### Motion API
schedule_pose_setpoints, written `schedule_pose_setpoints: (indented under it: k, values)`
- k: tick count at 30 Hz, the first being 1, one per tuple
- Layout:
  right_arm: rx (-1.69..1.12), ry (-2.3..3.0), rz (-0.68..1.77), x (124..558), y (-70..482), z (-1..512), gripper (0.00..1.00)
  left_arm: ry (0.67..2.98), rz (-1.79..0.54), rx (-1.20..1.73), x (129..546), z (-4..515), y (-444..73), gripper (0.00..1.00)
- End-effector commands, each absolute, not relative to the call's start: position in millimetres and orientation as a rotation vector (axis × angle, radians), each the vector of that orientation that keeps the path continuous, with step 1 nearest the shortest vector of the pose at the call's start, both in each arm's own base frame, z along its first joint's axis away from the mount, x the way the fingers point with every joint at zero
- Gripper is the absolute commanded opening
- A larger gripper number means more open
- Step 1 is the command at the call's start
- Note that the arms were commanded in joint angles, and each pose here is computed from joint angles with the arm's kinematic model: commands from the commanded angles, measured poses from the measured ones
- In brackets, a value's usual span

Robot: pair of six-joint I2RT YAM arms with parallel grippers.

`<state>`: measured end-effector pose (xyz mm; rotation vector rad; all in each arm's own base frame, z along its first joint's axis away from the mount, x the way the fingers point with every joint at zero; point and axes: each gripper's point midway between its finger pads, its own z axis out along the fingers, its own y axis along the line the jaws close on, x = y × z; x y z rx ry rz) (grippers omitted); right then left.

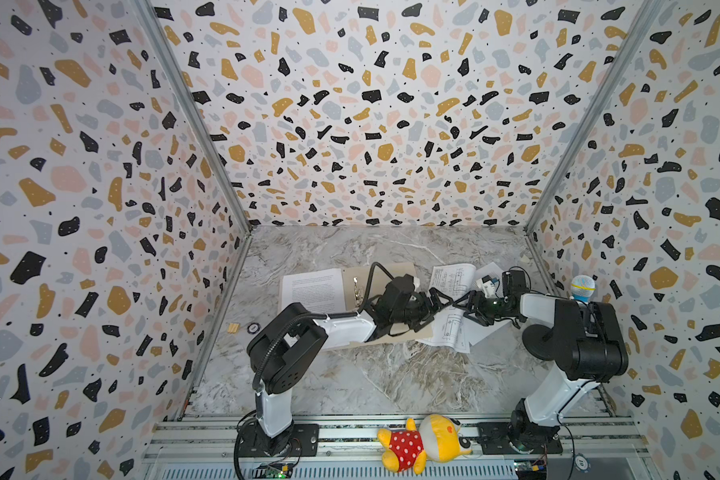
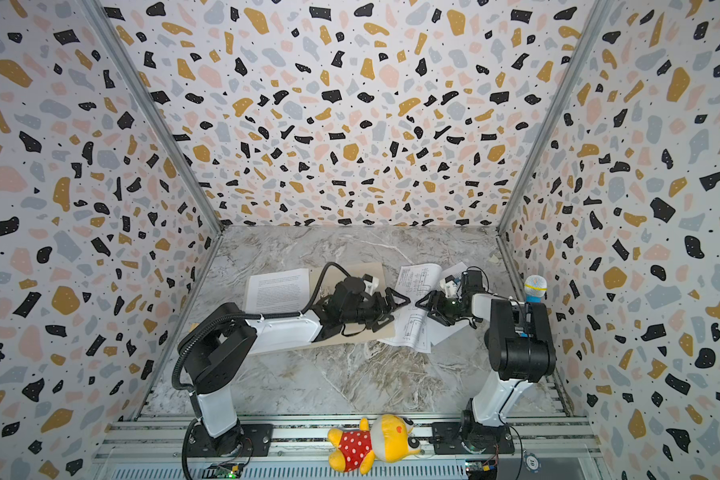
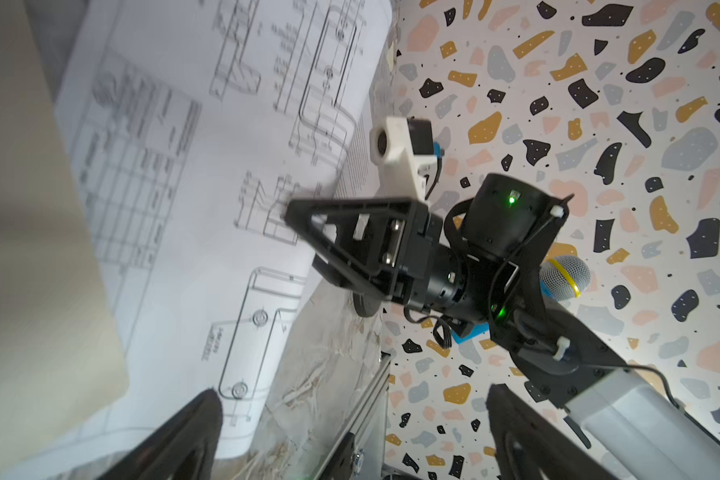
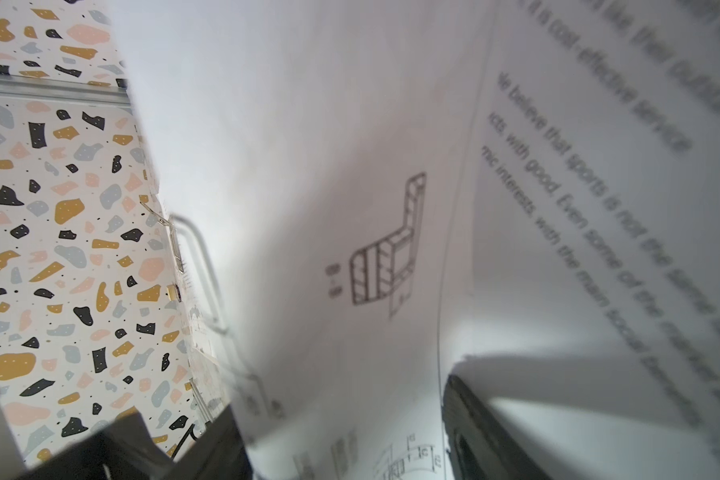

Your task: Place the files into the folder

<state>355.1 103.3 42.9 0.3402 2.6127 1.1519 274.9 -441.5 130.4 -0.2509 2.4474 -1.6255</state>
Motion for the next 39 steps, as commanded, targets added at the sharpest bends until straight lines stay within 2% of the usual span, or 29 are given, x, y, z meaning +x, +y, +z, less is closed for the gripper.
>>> schedule_pose_setpoints:
  k: [1, 14, 28, 39]
  values:
    - [0.42, 2.694, 1.128, 343.5, 101.4, 26.5, 0.7, 2.308, -1.789, -0.398, 260.7, 147.3, -451.7, 1.0]
    - [0.438, 2.703, 1.074, 343.6, 95.6, 23.2, 0.7, 2.257, -1.852, -0.611, 211.0, 121.2, -466.3, 0.96]
    - [0.44, 2.688, 1.044, 343.8, 91.9, 29.7, 0.7, 2.082, -1.796, -0.796, 222.8, 97.0, -459.7, 0.89]
    - [0.449, 2.691, 1.004, 342.0, 88.3, 29.0, 0.7, 1.96, -1.882, -0.935, 223.6, 82.4, -465.0, 0.84]
